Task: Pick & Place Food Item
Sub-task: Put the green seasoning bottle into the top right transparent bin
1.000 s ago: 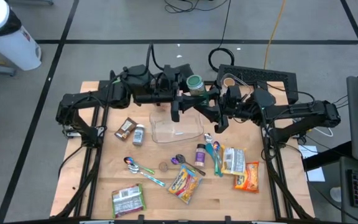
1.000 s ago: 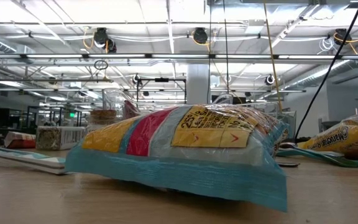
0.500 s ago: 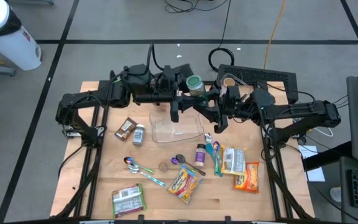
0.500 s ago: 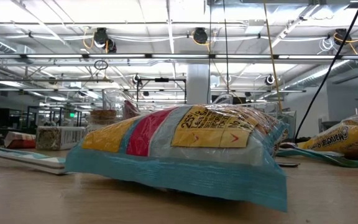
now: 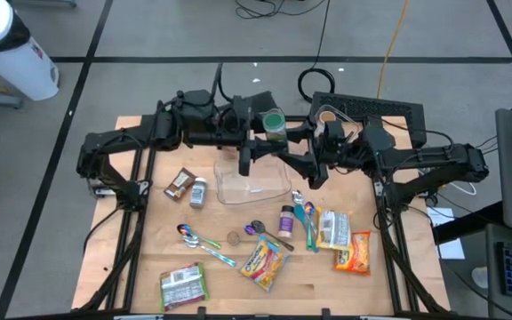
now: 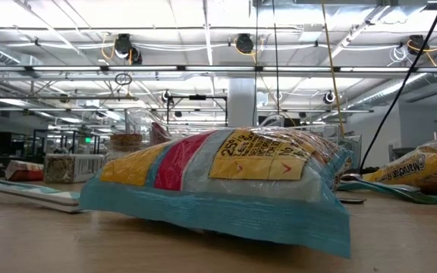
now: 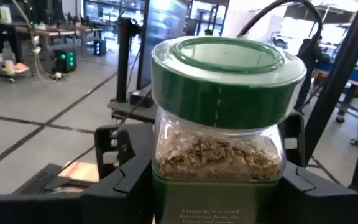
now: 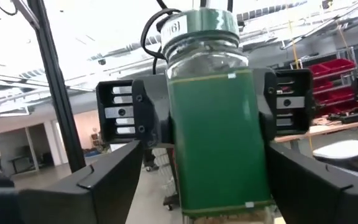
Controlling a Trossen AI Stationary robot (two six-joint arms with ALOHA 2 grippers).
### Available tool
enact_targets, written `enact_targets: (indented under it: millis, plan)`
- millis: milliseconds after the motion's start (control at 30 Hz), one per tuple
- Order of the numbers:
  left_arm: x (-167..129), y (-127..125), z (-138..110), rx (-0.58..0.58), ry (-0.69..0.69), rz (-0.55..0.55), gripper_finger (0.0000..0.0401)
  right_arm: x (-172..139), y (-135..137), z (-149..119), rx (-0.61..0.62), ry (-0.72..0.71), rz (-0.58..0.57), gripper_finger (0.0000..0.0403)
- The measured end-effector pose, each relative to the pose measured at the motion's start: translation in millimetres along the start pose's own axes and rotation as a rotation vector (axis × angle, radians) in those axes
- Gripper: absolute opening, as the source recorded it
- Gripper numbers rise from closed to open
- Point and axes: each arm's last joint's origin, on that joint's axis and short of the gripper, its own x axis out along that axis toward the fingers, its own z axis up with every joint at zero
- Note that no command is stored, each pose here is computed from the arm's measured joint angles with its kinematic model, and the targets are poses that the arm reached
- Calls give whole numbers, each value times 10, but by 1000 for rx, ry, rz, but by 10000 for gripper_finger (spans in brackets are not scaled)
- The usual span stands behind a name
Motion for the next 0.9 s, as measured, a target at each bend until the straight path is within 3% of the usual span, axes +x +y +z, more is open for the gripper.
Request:
enact_targets:
  millis: [133,300,500,667,900]
  plan:
    - [-109,34,5,-6,56,7,206,-63,11,47,-2,29,-2,312]
    - [-238,55,-99,-34,222,16,206,-209,28,236,-11,23,8,307]
    - [-218,67,-248,-67,356,12,206,-246,-57,245,5,209,-62,304]
    - [-129,81,-339,-87,403,-16,206,-102,-103,201,15,380,-41,304]
    - [-52,83,-467,-110,483,-23,206,110,-190,84,3,431,-23,304]
